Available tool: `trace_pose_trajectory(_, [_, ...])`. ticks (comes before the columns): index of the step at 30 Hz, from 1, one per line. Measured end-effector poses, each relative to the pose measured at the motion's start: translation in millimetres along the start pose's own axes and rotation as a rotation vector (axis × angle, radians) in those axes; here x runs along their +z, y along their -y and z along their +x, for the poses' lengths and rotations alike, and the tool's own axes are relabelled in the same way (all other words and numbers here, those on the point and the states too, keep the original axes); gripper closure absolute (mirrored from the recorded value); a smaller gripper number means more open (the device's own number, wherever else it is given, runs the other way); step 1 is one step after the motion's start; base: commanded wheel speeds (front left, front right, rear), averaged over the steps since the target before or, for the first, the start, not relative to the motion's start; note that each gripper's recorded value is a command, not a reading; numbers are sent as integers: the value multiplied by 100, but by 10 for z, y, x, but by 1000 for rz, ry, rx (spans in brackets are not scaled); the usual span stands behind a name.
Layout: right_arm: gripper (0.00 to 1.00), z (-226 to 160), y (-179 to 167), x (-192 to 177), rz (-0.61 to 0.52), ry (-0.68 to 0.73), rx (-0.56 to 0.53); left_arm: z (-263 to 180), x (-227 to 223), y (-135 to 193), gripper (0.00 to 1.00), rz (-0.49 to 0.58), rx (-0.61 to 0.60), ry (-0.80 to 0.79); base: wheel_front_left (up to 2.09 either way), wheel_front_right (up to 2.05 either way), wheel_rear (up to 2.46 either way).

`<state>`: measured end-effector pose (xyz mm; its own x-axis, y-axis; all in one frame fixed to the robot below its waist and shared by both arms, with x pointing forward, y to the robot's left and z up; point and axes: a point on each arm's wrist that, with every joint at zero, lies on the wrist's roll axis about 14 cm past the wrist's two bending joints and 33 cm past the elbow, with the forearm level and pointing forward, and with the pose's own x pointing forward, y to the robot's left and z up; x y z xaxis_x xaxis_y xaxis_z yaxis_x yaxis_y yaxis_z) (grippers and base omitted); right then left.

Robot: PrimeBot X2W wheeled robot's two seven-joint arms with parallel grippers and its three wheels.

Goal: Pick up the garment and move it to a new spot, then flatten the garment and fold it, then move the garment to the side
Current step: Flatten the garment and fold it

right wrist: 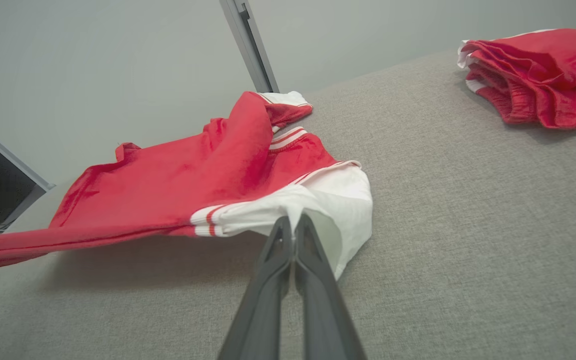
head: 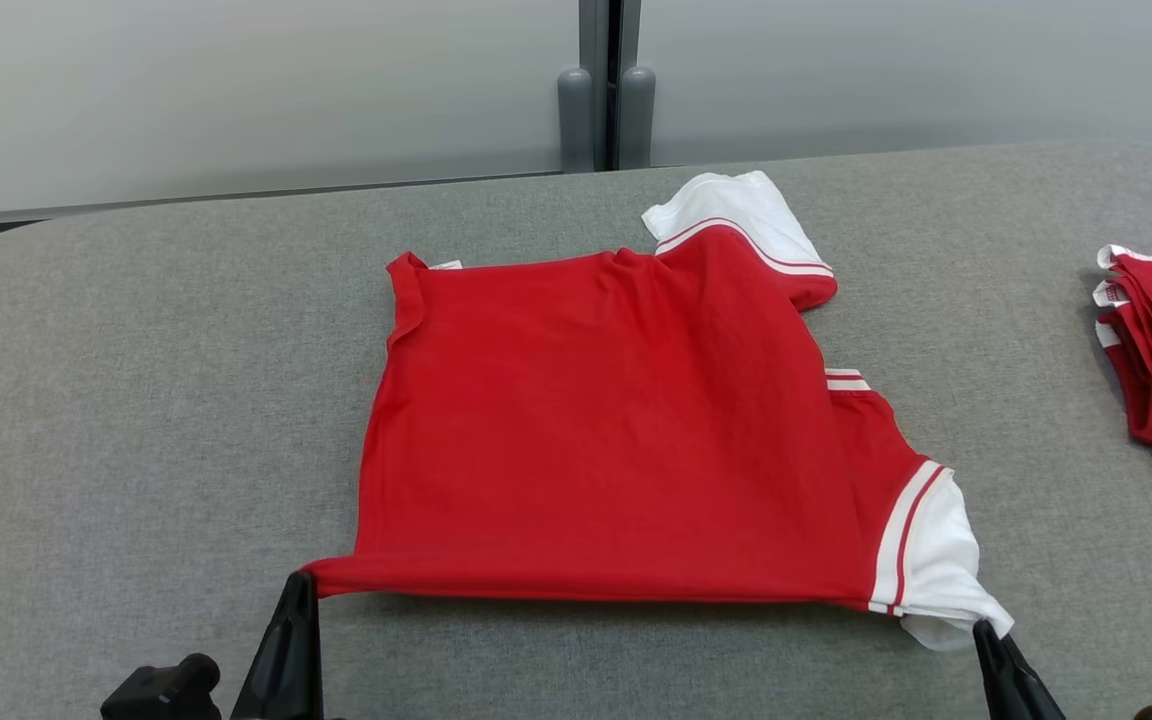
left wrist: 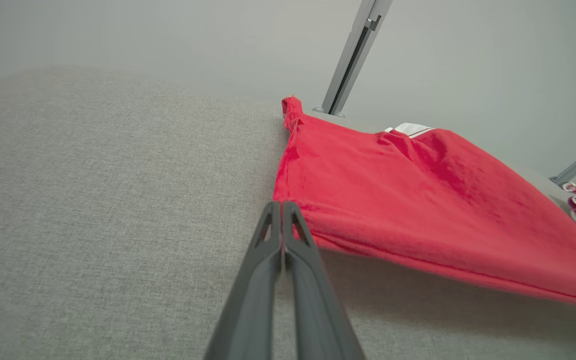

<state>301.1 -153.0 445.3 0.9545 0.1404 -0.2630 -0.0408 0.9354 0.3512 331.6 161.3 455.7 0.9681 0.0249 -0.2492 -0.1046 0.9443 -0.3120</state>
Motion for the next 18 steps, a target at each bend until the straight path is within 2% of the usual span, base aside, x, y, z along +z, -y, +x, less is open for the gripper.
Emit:
trace_pose_trajectory(6, [100, 63, 47, 19, -2, -1, -11, 23, -49, 14, 100, 2, -2, -27, 0, 0, 0])
trace_pose_trajectory(12, [100, 295, 24, 160, -60, 6, 9, 172, -40, 80, 100, 2, -22, -40, 0, 0, 0])
trace_pose_trajectory(18, [100, 744, -75, 338, -190, -21, 106, 514, -16, 145, 100, 15, -52, -63, 0, 0, 0])
